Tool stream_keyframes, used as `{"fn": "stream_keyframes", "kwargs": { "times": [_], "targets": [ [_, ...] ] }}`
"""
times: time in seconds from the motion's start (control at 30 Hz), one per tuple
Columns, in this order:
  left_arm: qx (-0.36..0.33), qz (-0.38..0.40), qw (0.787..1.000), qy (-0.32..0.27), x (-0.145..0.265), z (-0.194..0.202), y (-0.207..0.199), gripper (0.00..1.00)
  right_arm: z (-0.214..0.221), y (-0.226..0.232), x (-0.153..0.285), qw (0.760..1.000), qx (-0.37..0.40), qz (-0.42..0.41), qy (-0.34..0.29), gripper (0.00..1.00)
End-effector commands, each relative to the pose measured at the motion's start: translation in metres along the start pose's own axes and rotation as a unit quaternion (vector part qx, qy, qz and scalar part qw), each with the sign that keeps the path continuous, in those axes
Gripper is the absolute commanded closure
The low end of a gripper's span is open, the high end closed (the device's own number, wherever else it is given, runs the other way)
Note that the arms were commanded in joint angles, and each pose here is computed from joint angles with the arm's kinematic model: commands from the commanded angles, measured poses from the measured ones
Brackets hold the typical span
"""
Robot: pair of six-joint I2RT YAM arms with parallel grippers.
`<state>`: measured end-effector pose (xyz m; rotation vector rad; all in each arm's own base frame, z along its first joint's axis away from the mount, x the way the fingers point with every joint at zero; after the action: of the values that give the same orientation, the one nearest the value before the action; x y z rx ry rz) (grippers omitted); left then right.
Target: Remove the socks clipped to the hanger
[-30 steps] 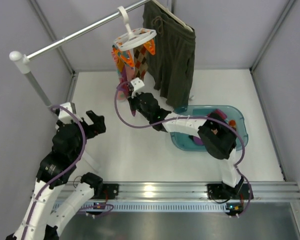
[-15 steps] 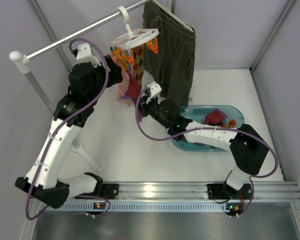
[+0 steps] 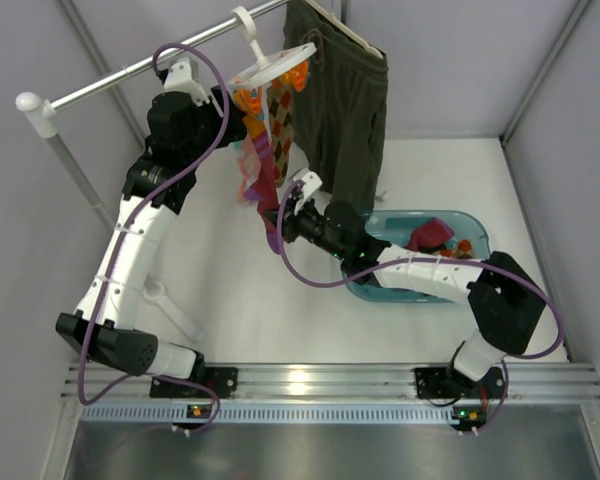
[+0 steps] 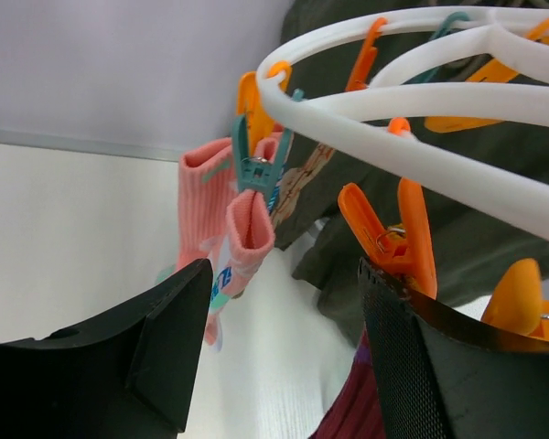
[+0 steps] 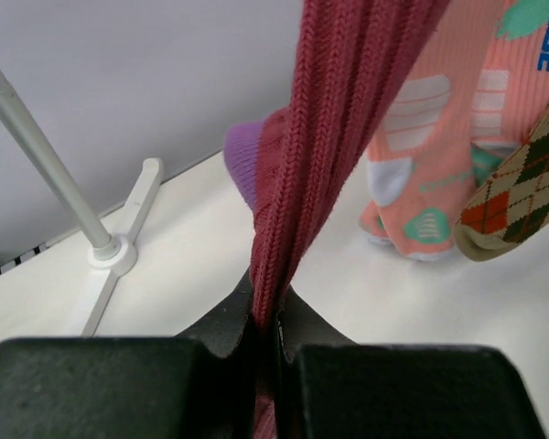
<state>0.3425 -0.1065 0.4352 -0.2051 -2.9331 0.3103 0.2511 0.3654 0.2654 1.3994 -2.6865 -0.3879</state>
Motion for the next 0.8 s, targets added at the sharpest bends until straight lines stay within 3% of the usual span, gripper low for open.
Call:
{"fn": "stream_keyframes", "kwargs": {
  "times": [0.0, 0.4, 0.77],
  "targets": [
    [0.01, 0.069, 0.995, -0.067, 0.012, -0.035, -0.017, 0.31, -0.013, 0.013, 0.003, 0.999, -0.004, -0.027, -0.019, 1.0],
    [0.022, 0.043, 0.995, -0.081, 0.047, -0.026, -0.004, 0.31, -0.006, 0.008, -0.012, 1.0, 0.006, -0.011, 0.002, 1.0],
    [0.023, 0.088, 0.992, -0.09, 0.016, -0.037, -0.02, 0.44, -0.011, 0.014, -0.015, 0.999, 0.006, -0.042, 0.006, 1.0]
  ]
}}
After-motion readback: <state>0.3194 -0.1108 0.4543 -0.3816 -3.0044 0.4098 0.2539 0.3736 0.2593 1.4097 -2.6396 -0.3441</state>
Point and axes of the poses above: each gripper's point midway between its finger pads, its own x axis back along the fingers, its own y axis along the line the jaws close on, z = x × y, the point moved 8 cm from there along x, back along the fingers, and after that the axes turned 8 degrees about -x, right-handed, at the moved point
